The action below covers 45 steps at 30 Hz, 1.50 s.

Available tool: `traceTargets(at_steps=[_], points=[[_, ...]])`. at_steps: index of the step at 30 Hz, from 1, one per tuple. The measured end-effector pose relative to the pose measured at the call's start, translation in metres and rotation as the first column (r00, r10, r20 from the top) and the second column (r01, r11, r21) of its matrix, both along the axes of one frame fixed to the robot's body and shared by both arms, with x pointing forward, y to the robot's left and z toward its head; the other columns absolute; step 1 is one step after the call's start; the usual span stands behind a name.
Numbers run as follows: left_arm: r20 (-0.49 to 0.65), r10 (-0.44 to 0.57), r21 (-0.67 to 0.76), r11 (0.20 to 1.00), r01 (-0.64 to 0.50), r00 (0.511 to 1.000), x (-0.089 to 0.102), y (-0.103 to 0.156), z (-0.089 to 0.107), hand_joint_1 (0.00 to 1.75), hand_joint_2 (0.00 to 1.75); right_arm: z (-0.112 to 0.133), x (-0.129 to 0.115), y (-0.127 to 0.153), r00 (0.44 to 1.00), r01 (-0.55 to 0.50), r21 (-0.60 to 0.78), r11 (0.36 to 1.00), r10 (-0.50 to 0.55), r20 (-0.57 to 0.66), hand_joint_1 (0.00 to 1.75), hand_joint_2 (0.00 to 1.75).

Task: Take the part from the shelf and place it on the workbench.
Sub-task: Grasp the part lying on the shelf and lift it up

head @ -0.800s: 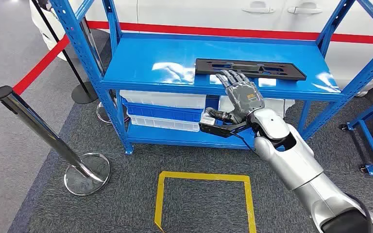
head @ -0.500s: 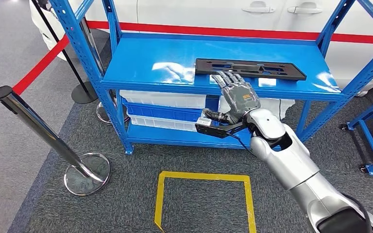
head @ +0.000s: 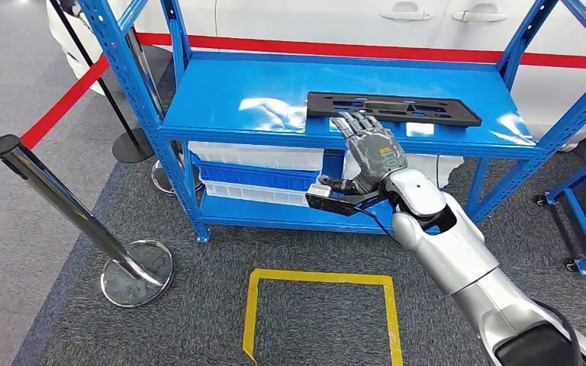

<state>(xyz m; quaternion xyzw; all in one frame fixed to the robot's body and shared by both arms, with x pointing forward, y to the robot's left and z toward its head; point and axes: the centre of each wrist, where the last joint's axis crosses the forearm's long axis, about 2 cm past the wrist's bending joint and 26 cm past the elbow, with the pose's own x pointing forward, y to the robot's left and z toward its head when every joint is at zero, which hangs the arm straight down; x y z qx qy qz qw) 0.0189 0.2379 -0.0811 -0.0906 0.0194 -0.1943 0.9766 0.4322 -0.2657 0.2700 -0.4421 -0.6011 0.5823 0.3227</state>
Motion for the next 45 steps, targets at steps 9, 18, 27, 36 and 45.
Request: traceTargets(at_steps=[9,18,27,36,45], points=[[0.004,0.002,-0.001,1.0,-0.002,1.0,0.0,-0.001,0.0,0.0,0.0,0.001,0.001,0.004,1.0,-0.005,0.005,1.0,0.005,-0.002,0.0,1.75],[0.007,0.005,-0.004,1.0,-0.005,1.0,0.0,-0.001,0.0,0.0,0.0,0.003,0.002,0.008,1.0,-0.011,0.013,1.0,0.011,-0.001,0.0,1.75],[0.007,0.004,-0.005,1.0,-0.004,1.0,0.001,-0.002,0.0,0.0,0.0,0.002,0.002,0.013,1.0,-0.017,0.018,1.0,0.017,-0.004,0.0,1.75],[0.008,0.0,-0.009,1.0,0.0,1.0,0.001,-0.004,0.001,0.0,0.0,0.004,0.003,0.013,1.0,-0.015,0.018,1.0,0.015,-0.002,0.0,1.75],[0.009,0.001,-0.011,1.0,-0.001,1.0,0.001,-0.005,0.001,0.0,0.0,0.003,0.003,0.013,1.0,-0.013,0.018,1.0,0.013,-0.006,0.0,1.75]])
